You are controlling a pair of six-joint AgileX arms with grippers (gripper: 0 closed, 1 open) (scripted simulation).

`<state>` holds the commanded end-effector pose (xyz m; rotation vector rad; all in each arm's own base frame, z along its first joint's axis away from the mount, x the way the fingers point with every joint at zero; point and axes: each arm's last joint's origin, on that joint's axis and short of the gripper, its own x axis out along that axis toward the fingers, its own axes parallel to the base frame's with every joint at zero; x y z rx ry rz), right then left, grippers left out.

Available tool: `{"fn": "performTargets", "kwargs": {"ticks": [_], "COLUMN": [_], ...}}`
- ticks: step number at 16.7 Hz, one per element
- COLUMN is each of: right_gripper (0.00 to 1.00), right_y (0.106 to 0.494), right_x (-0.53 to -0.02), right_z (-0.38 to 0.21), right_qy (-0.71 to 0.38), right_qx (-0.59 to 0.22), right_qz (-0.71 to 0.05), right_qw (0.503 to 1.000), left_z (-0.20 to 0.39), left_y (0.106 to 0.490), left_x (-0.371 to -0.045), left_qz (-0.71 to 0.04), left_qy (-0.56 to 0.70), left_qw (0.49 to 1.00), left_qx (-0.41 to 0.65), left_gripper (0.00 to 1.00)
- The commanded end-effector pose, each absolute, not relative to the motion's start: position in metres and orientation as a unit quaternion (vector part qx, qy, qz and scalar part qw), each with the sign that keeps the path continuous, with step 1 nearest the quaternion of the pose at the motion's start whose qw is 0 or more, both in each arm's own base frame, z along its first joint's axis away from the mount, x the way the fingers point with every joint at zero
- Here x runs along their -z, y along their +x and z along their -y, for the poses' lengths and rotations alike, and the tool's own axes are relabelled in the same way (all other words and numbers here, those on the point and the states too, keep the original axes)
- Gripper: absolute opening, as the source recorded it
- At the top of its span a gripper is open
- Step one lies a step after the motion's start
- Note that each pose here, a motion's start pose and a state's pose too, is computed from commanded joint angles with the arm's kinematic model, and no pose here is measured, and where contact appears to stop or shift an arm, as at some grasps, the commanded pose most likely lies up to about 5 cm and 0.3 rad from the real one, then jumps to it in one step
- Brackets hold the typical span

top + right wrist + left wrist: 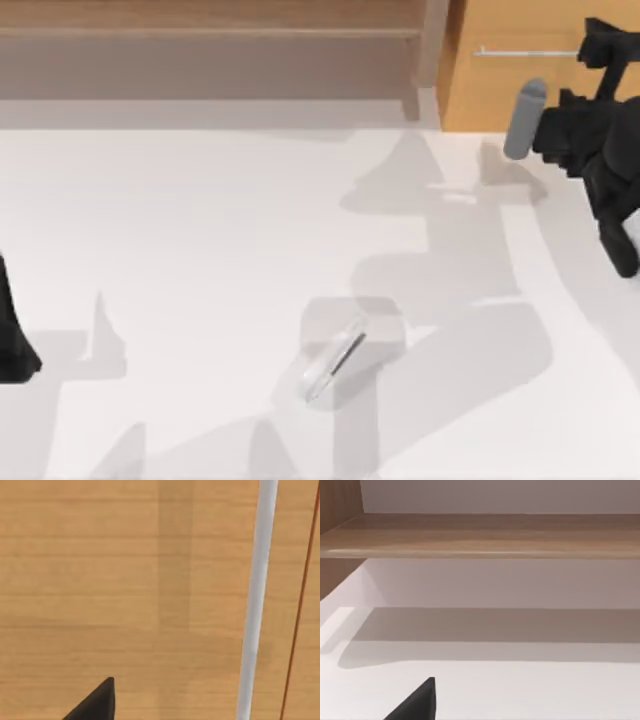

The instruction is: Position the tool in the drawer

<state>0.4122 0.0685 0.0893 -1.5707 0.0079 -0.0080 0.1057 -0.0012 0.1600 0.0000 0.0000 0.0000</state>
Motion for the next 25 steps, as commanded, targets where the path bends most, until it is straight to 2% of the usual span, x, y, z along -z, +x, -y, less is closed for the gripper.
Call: {"fn": "performTargets", "kwargs": {"ticks": [8,21,25], "right_gripper": [1.0,0.02,0.0], "right_y": [0.431,0.431,0.431], "right_x": [-0.089,-0.089,-0.089], "right_z": [-0.069,-0.069,-0.069], "right_qy": [-0.707,-0.707,-0.707], "right_qx": [0.004,0.004,0.004], "right_qz": [-0.004,-0.004,-0.004], "right_qw": [0.707,0.707,0.707], "left_z": [0.001,0.001,0.001], "left_y": [0.106,0.106,0.106], "left_x": [-0.16,-0.16,-0.16], "left_qz": [0.0,0.0,0.0], "left_qy": [0.0,0.0,0.0], "left_qw": [1.0,1.0,1.0], "left_qx": [0.0,0.0,0.0], "left_gripper": [1.0,1.0,1.0]}}
